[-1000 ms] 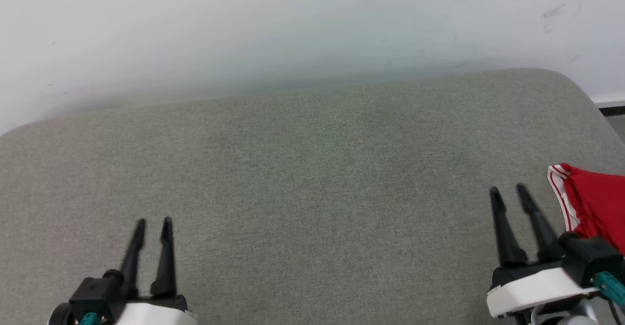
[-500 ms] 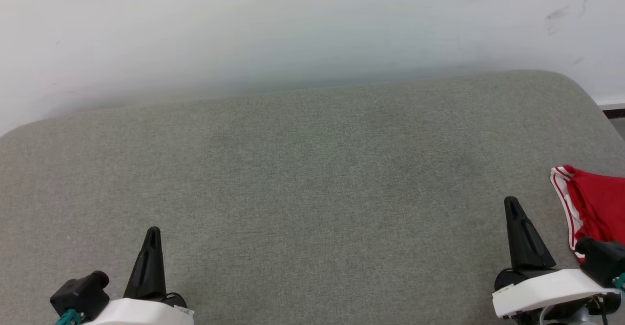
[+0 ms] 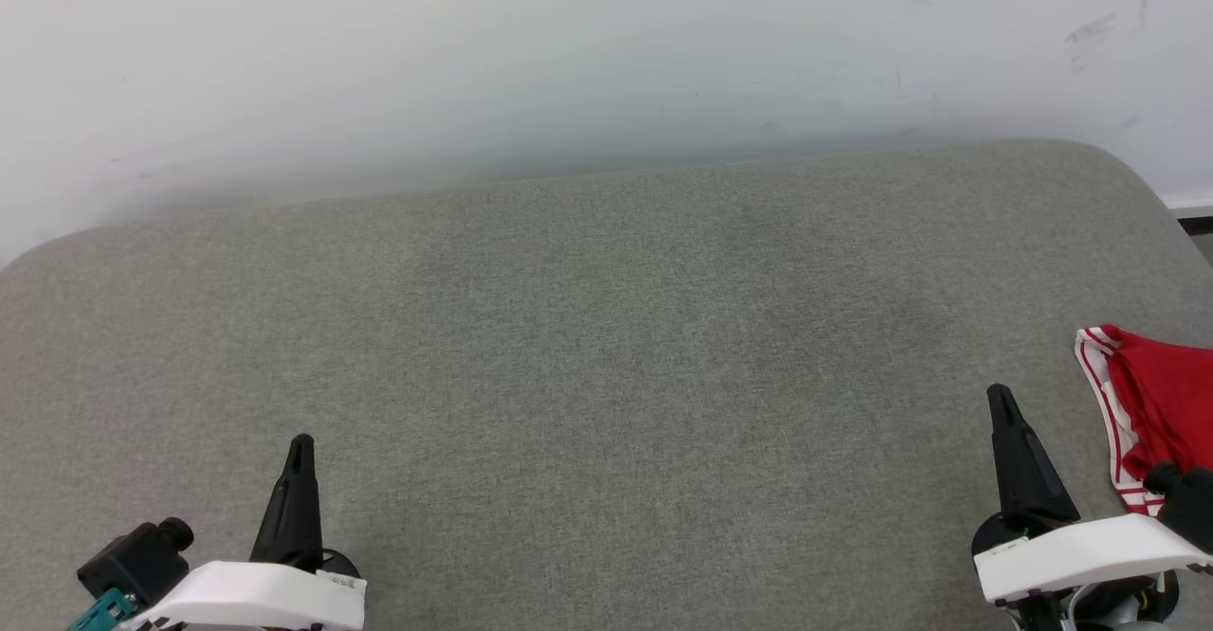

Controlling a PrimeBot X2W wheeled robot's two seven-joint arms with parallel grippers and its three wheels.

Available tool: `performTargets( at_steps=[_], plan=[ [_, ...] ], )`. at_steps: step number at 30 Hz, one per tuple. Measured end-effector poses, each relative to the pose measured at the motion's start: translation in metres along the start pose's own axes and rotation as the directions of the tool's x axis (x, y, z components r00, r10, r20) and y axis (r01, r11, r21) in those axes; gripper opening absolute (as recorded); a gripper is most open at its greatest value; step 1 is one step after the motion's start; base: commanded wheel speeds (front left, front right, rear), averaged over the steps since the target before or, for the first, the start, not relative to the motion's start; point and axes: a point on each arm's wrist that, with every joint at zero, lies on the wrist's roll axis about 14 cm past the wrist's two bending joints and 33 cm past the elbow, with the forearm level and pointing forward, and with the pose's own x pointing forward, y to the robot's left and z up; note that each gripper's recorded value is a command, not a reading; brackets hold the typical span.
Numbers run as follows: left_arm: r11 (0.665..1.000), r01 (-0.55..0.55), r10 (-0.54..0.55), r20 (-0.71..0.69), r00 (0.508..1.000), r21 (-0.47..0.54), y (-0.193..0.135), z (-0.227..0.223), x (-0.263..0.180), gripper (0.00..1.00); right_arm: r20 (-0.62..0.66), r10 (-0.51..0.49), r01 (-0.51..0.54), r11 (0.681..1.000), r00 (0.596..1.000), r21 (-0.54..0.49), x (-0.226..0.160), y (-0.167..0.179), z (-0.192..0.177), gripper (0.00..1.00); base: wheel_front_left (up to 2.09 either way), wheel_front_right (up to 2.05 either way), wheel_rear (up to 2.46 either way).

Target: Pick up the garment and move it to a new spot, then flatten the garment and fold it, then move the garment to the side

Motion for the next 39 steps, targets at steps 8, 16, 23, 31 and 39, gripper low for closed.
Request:
performTargets(
  at_steps=[8,16,23,31,39],
  plan=[
    [0.993,-0.016,0.015,-0.012,1.0,-0.114,0.003,-0.001,0.002,0.0,-0.007,-0.012,0.013,0.993,1.0,0.118,0.003,-0.002,-0.001,0.0,0.0,0.0,0.0],
    [0.976,-0.03,0.024,-0.028,0.999,-0.217,0.005,-0.003,0.004,0.0,-0.018,-0.021,0.024,0.974,1.0,0.224,0.005,-0.004,-0.003,0.0,0.0,0.0,0.0],
    [0.953,-0.04,0.029,-0.039,0.999,-0.299,0.006,-0.004,0.005,0.0,-0.026,-0.03,0.036,0.951,0.999,0.307,0.007,-0.006,-0.004,0.0,0.0,0.0,0.0],
    [0.922,-0.044,0.03,-0.045,0.999,-0.385,0.006,-0.004,0.007,0.0,-0.034,-0.032,0.043,0.917,0.999,0.396,0.009,-0.007,-0.005,0.0,0.0,0.0,0.0],
    [0.885,-0.053,0.031,-0.055,0.998,-0.462,0.008,-0.005,0.008,0.0,-0.045,-0.035,0.052,0.88,0.998,0.473,0.011,-0.008,-0.007,0.0,0.0,0.0,0.0]
  ],
)
